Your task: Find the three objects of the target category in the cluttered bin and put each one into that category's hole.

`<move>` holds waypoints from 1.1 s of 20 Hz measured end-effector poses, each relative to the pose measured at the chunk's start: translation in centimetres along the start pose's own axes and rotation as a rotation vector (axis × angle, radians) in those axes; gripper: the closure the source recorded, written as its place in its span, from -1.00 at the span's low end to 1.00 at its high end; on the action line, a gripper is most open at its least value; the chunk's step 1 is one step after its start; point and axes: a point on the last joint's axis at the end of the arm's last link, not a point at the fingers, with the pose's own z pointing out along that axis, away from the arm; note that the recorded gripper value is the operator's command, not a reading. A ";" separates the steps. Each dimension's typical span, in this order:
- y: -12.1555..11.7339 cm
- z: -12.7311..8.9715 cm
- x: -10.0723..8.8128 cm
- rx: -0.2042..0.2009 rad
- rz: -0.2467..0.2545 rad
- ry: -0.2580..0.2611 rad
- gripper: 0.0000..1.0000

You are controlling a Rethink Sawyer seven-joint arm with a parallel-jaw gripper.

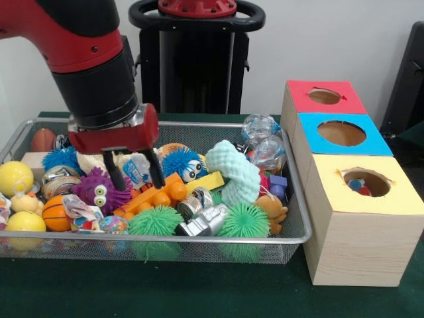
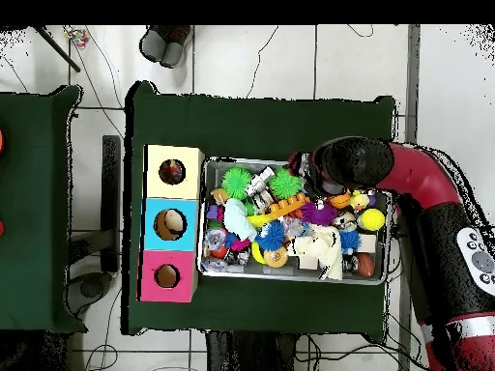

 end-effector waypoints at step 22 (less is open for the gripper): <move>5.4 2.7 1.7 0.030 -0.127 -0.096 -1.00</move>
